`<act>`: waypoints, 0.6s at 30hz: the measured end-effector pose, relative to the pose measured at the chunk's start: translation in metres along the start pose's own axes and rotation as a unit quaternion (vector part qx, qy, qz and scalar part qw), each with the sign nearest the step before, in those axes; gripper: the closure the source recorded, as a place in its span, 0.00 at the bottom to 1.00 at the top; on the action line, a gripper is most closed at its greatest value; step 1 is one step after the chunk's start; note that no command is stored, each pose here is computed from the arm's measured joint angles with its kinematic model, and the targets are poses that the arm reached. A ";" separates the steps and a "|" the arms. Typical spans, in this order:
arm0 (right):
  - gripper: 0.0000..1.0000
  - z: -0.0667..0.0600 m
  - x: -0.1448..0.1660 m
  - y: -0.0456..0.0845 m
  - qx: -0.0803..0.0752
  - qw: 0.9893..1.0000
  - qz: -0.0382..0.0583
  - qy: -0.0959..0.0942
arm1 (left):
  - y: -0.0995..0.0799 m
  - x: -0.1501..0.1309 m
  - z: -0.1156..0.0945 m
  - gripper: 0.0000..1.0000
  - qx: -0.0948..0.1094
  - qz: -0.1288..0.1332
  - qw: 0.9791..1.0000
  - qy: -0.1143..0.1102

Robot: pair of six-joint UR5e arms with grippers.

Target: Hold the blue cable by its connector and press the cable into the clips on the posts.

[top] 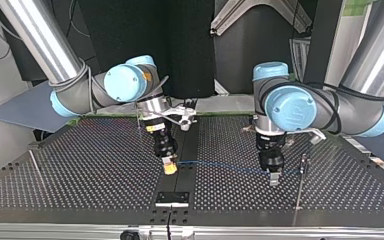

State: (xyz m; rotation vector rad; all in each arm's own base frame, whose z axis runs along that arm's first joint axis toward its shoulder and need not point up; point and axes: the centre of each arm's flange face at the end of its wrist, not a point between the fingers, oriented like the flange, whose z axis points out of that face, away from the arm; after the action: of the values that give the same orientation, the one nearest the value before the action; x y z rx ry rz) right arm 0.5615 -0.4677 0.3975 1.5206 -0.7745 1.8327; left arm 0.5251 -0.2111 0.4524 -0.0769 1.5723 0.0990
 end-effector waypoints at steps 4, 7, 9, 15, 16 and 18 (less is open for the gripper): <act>1.00 0.000 0.000 0.001 -0.001 1.000 -0.001 0.000 | -0.002 -0.008 0.001 0.00 0.003 -0.004 1.000 -0.007; 1.00 0.000 -0.001 0.002 -0.001 1.000 -0.001 -0.001 | -0.002 -0.012 0.003 0.00 0.003 -0.005 1.000 -0.011; 1.00 0.001 -0.001 0.002 -0.002 1.000 -0.001 -0.001 | -0.001 -0.013 0.003 0.00 0.002 -0.006 1.000 -0.011; 1.00 0.001 -0.002 0.003 -0.003 1.000 -0.001 -0.001 | 0.001 -0.014 0.004 0.00 0.000 -0.006 1.000 -0.013; 1.00 0.001 -0.002 0.003 -0.003 1.000 -0.001 -0.001 | 0.001 -0.014 0.004 0.00 -0.001 -0.006 1.000 -0.013; 1.00 0.001 -0.002 0.003 -0.002 1.000 -0.001 -0.001 | 0.001 -0.015 0.005 0.00 -0.002 -0.007 1.000 -0.015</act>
State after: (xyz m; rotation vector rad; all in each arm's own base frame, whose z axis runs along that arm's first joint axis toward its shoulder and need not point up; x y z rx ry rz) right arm 0.5598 -0.4707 0.3956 1.5209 -0.7773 1.8259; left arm 0.5300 -0.2093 0.4670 -0.0883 1.5415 0.0923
